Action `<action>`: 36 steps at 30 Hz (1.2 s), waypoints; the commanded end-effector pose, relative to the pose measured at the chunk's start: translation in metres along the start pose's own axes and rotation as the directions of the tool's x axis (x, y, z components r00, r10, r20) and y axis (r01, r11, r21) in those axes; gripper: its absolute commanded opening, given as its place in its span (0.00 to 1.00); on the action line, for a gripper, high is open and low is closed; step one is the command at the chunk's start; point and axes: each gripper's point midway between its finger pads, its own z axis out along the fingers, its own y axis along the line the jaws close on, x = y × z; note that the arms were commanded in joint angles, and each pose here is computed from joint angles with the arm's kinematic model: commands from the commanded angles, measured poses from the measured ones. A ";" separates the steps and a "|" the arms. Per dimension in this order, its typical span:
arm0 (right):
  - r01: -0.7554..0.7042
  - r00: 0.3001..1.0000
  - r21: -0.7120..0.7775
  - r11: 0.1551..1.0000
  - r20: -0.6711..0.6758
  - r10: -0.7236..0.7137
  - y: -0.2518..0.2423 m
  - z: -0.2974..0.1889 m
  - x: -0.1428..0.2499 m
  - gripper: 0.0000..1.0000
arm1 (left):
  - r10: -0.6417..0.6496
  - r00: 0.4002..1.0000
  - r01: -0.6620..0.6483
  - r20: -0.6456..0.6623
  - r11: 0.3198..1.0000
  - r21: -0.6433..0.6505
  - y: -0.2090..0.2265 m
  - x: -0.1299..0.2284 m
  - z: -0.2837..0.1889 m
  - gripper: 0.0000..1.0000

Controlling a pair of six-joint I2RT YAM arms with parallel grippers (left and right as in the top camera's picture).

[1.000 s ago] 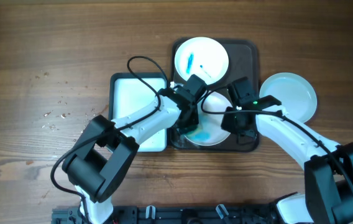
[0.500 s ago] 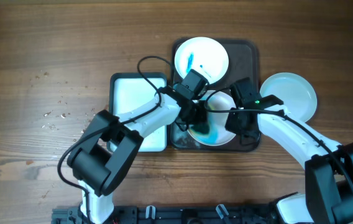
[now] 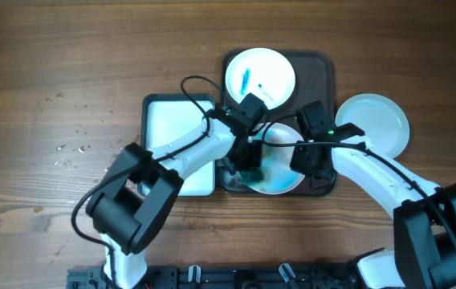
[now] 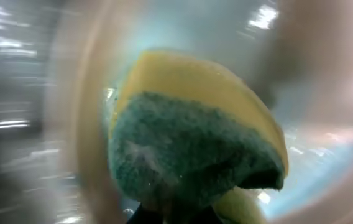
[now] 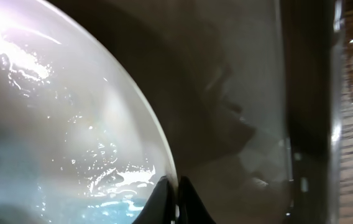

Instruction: Clean dirty plates on tray and stack at the side

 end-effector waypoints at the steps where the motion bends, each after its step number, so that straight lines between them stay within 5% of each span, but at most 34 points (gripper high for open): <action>1: 0.001 1.000 0.018 1.000 0.012 -0.001 -0.003 0.001 -0.002 0.04 | -0.004 0.986 0.063 0.165 0.934 -0.352 0.085 -0.025 -0.013 0.04; 5: 0.002 1.000 0.019 1.000 0.012 -0.002 -0.003 0.001 -0.002 0.04 | -0.023 0.985 0.078 0.174 0.945 -0.316 0.084 -0.029 -0.019 0.04; 11: 0.107 0.994 0.027 0.994 0.020 -0.107 -0.004 0.000 -0.005 0.04 | -0.057 0.993 0.051 0.100 0.997 0.060 0.018 -0.012 -0.061 0.04; 14: 0.155 0.987 0.026 0.988 0.023 -0.156 -0.003 -0.001 -0.006 0.04 | -0.096 0.984 0.071 0.153 0.985 0.160 0.019 -0.011 -0.110 0.04; 20: 0.220 0.972 0.010 0.975 0.076 -0.221 0.006 -0.024 -0.021 0.04 | -0.276 0.919 0.286 0.282 0.958 0.002 0.111 -0.015 -0.160 0.04; 27: 0.386 0.906 0.075 0.920 0.157 -0.393 0.035 -0.095 -0.044 0.04 | -0.371 0.906 0.392 0.202 0.917 -0.073 0.164 -0.001 -0.104 0.04; 30: 0.455 0.845 0.139 0.880 0.246 -0.475 0.059 -0.124 -0.052 0.04 | -0.422 0.892 0.426 0.162 0.905 0.005 0.164 0.001 -0.104 0.20; 33: 0.505 0.786 0.165 0.847 0.317 -0.531 0.083 -0.139 -0.052 0.04 | -0.460 0.876 0.448 0.148 0.888 0.107 0.158 -0.001 -0.128 0.60; 36: 0.559 0.720 0.142 0.817 0.406 -0.563 0.117 -0.151 -0.050 0.04 | -0.502 0.846 0.484 0.180 0.864 0.135 0.167 0.002 -0.157 0.74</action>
